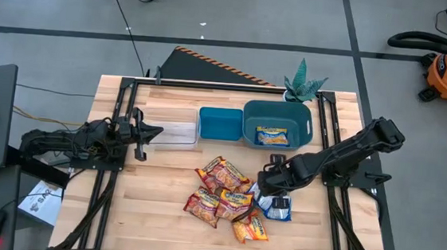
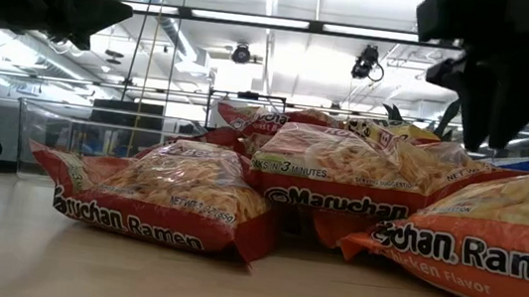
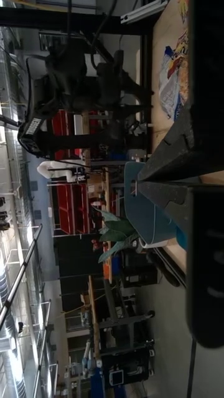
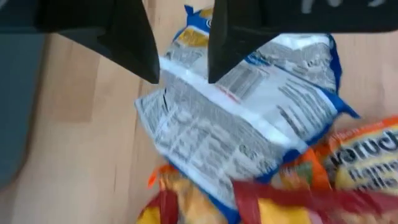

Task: Sort Maruchan noodles
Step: Put the blue bag into the right blue bin

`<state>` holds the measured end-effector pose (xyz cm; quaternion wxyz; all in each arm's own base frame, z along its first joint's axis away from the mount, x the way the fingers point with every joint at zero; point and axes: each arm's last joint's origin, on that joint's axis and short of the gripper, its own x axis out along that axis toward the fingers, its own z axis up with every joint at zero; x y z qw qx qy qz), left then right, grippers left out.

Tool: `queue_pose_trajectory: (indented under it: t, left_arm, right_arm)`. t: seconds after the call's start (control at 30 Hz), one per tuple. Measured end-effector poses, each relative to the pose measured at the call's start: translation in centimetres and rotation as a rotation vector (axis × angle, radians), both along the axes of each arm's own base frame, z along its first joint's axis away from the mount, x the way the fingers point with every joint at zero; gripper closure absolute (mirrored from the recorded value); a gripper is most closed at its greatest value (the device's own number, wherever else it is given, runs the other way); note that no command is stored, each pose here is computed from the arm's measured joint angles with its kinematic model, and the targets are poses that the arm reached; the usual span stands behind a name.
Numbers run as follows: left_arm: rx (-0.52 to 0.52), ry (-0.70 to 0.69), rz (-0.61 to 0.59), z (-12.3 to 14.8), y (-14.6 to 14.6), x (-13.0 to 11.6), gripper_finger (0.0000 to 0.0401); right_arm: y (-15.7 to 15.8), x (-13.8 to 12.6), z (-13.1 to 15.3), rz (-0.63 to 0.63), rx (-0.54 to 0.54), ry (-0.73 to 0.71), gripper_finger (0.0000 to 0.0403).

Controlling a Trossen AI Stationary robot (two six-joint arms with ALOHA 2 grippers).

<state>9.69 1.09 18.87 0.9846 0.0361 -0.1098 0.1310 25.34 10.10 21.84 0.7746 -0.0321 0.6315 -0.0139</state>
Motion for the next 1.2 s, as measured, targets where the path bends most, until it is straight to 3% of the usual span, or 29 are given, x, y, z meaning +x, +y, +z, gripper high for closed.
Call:
queue_pose_trajectory:
  t: [0.3, 0.47, 0.77, 0.93, 1.2]
  left_arm:
    - [0.0, -0.001, 0.0, 0.0, 0.0, 0.0, 0.0383]
    - [0.0, -0.001, 0.0, 0.0, 0.0, 0.0, 0.0383]
    - [0.0, -0.001, 0.0, 0.0, 0.0, 0.0, 0.0383]
    - [0.0, -0.001, 0.0, 0.0, 0.0, 0.0, 0.0383]
    - [0.0, -0.001, 0.0, 0.0, 0.0, 0.0, 0.0383]
  right_arm:
    - [-0.8, -0.6, -2.1, -0.023, 0.024, 0.048, 0.025]
    - [-0.8, -0.1, -3.0, 0.0, 0.093, -0.012, 0.0287]
    - [-1.1, -0.1, -3.2, 0.015, 0.083, -0.02, 0.039]
    - [-1.1, -0.2, -3.2, 0.015, 0.077, -0.016, 0.0389]
    - [-1.6, -0.3, -0.1, -0.011, -0.087, 0.013, 0.0397]
